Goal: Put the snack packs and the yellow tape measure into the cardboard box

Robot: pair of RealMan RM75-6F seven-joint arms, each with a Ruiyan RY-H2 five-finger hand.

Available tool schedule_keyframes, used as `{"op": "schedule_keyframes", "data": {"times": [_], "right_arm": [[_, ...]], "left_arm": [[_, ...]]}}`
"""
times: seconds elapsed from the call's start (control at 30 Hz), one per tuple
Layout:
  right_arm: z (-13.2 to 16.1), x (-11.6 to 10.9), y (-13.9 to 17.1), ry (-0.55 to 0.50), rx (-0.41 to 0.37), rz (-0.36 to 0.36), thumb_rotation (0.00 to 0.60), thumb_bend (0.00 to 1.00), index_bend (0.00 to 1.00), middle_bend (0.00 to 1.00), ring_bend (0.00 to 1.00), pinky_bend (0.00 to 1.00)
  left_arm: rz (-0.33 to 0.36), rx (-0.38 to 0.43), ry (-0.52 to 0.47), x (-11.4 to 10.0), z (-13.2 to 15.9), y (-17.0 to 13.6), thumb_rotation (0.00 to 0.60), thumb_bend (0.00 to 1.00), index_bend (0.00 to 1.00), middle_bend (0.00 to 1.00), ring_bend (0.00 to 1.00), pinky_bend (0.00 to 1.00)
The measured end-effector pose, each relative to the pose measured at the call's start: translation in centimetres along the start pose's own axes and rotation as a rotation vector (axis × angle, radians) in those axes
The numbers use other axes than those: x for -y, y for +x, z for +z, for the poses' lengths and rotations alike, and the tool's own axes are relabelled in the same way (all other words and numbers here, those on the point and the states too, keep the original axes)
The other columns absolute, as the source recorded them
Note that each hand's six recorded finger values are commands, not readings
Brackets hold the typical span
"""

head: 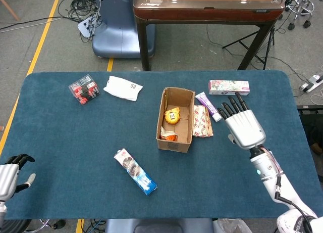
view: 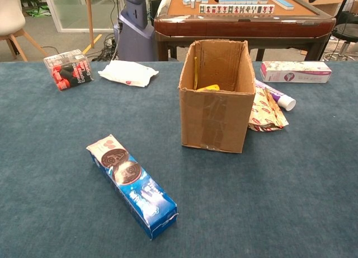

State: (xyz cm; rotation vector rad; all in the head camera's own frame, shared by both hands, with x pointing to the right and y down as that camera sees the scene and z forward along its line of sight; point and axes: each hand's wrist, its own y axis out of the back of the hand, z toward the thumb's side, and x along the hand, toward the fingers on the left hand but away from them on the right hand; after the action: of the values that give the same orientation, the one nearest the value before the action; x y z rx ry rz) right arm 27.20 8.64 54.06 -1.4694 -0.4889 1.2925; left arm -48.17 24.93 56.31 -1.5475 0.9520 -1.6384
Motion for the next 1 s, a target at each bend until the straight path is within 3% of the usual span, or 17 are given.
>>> {"op": "schedule_keyframes", "data": {"times": [0.3,0.5,0.77,1.0], "right_arm": [[-2.1,4.2,0.0,0.054,0.048,0.154,0.6,0.0,0.25,0.22,0.07,0.02],[-2.0,7.4,-1.2,0.071,0.067,0.24,0.6,0.0,0.25,0.22,0.07,0.02],[-1.0,10.0,-3.7,0.082,0.083,0.286,0.6,0.05,0.26,0.22,0.07,0.02],[1.2,11.3,-5.8,0.117,0.039,0.3,0.6,0.09,0.26,0.22,0.07,0.02]], "left_arm": [[-0.004,0.0,0.0,0.1,0.0,0.0,0.6,0.26,0.39,0.34,0.32,0.62],[-0.002,0.0,-0.003,0.0,0.0,0.0,0.6,0.26,0.39,0.34,0.32,0.62],[-0.002,-0.003,-0.01,0.0,-0.1,0.0,0.6,0.26,0.39,0.34,0.32,0.62],[0.0,-0.004,-0.015,-0.1,-0.2,0.0,0.6,0.26,0.39,0.34,0.32,0.62]]}}
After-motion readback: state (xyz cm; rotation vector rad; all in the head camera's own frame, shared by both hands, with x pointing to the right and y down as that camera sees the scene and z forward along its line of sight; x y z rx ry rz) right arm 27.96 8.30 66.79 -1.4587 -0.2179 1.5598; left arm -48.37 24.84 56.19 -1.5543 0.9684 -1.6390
